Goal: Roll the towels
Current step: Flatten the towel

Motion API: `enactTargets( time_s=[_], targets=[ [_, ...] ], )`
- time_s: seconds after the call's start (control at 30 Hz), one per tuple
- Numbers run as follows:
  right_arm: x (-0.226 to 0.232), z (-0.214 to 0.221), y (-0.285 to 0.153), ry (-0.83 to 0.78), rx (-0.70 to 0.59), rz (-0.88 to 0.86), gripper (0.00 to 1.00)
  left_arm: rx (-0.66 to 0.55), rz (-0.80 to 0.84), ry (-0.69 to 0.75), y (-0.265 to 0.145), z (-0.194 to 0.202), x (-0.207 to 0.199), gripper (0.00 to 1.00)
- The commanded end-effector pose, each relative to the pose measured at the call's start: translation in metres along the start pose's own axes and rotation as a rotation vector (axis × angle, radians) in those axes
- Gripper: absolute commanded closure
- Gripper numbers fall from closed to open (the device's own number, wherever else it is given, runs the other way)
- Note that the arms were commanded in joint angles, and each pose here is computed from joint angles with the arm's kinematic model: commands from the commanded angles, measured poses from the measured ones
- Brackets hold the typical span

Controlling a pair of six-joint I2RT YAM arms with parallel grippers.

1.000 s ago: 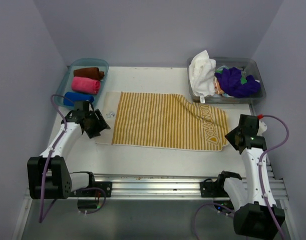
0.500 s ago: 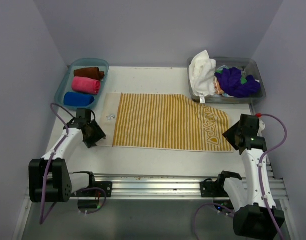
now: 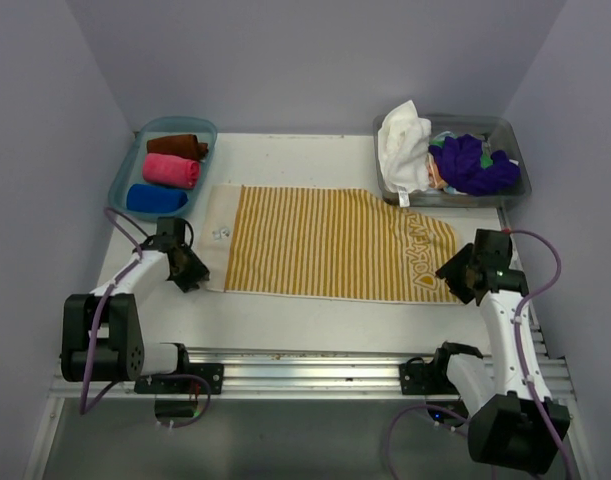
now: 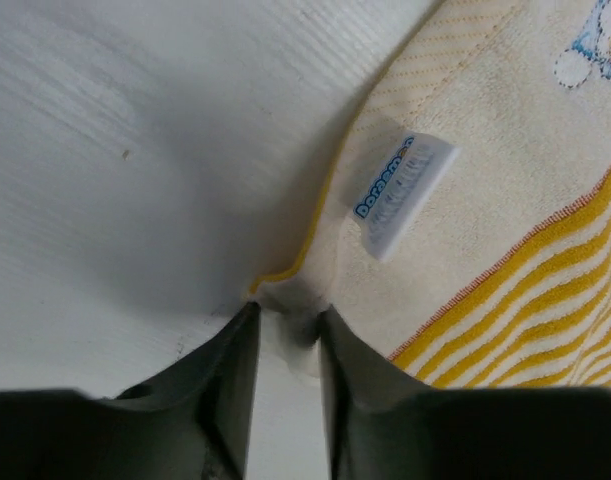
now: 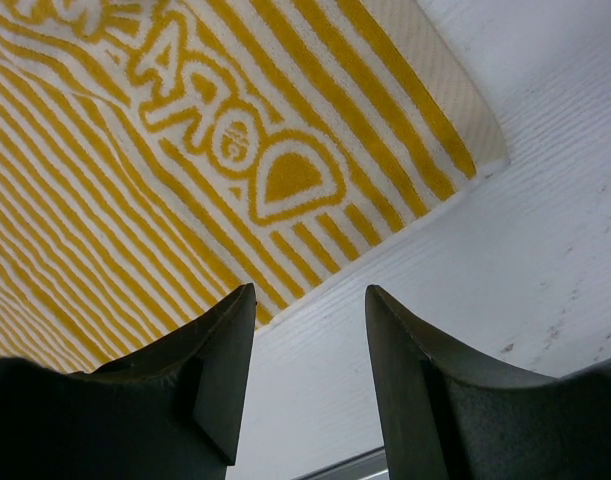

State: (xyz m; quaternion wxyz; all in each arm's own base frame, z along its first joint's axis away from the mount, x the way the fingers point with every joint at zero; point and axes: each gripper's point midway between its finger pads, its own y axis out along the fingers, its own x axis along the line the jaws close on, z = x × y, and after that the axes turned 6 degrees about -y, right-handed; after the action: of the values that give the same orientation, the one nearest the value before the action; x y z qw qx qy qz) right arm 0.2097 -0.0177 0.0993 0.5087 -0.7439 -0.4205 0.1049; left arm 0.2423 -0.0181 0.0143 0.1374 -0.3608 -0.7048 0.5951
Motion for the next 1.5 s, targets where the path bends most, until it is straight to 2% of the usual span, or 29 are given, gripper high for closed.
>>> enactTargets(
  time_s=[0.0,0.07,0.1,0.33,0.6,0.8,1.37,1.47],
  targets=[
    [0.002,0.006,-0.001,0.007,0.008,-0.028,0.48,-0.016,-0.011,-0.026,0.013,-0.001,0.003,0.72],
    [0.0,0.009,0.0,0.008,0.013,-0.025,0.47,-0.029,0.004,-0.017,0.009,-0.006,-0.002,0.88],
    [-0.002,0.012,0.0,0.013,0.017,-0.022,0.47,-0.03,0.007,-0.013,0.009,-0.007,-0.003,1.0],
    [-0.016,0.044,0.016,0.06,0.102,0.013,0.45,-0.062,0.062,0.009,-0.013,-0.021,-0.02,1.0],
    [-0.025,0.057,0.033,0.108,0.118,0.043,0.38,-0.153,0.073,0.015,-0.046,-0.047,-0.029,1.0],
    [-0.023,0.054,0.043,0.158,0.103,0.048,0.39,-0.175,0.091,-0.008,-0.055,-0.06,-0.035,1.0],
    [-0.043,0.039,0.074,0.28,0.012,0.195,0.54,-0.168,0.099,-0.005,-0.057,-0.062,-0.036,1.0],
    [-0.049,0.04,0.074,0.295,0.012,0.229,0.59,-0.169,0.096,-0.009,-0.057,-0.063,-0.035,1.0]
  ],
)
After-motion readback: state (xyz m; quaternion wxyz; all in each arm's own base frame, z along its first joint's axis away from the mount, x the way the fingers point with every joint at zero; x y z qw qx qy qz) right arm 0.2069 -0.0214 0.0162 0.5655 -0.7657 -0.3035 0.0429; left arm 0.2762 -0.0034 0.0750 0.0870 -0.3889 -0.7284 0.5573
